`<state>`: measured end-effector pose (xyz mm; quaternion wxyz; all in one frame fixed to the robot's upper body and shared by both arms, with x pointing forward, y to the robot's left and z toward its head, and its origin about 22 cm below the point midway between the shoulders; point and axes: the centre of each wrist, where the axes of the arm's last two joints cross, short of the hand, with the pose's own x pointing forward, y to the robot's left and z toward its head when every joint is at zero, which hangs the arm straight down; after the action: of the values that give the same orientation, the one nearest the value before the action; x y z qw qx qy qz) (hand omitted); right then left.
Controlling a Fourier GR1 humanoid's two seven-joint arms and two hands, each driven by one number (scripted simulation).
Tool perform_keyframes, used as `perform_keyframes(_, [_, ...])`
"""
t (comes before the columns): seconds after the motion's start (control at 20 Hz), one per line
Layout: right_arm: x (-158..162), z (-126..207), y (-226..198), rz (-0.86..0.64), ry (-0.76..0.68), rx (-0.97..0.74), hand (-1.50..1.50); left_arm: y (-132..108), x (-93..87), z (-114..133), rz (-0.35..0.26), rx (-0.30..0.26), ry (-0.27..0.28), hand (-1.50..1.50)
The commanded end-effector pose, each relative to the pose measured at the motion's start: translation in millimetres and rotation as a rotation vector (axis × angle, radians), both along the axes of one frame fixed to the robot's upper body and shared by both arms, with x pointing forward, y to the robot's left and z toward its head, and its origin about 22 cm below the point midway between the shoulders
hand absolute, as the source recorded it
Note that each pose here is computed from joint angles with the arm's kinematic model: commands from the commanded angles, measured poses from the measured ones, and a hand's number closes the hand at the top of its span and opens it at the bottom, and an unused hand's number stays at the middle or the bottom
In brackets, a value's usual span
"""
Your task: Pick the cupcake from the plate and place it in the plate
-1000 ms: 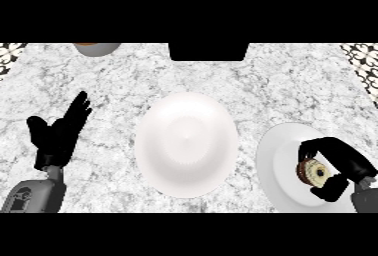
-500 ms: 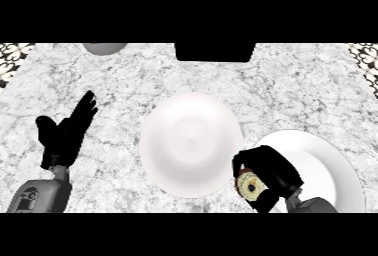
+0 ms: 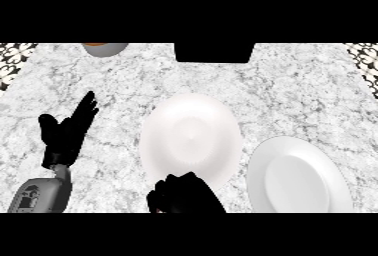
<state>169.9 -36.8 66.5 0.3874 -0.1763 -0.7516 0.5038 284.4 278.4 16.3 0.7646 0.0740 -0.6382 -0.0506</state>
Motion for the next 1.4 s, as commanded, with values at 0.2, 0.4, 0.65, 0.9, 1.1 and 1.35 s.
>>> perform_keyframes(0.2, [-49,23,33,-0.253,-0.119,0.179,1.50,1,6.5,8,0.021,-0.008,-0.015,0.00])
perform_keyframes(0.4, [-37,35,37,-0.356,-0.065,0.237,1.50,14,3.9,12,0.023,0.000,-0.030,0.00])
perform_keyframes(0.65, [17,36,46,-0.450,-0.054,0.247,1.50,8,-2.3,14,0.011,-0.005,-0.026,0.00])
perform_keyframes(0.9, [52,44,44,-0.500,-0.041,0.227,1.50,5,-3.9,7,0.020,-0.010,-0.018,0.00])
perform_keyframes(1.1, [84,19,32,-0.501,-0.034,0.136,1.50,7,-15.0,-11,0.023,-0.027,-0.019,0.00])
perform_keyframes(1.35, [119,-2,-3,-0.457,0.121,0.032,1.50,13,-3.7,2,0.009,-0.010,-0.030,0.00])
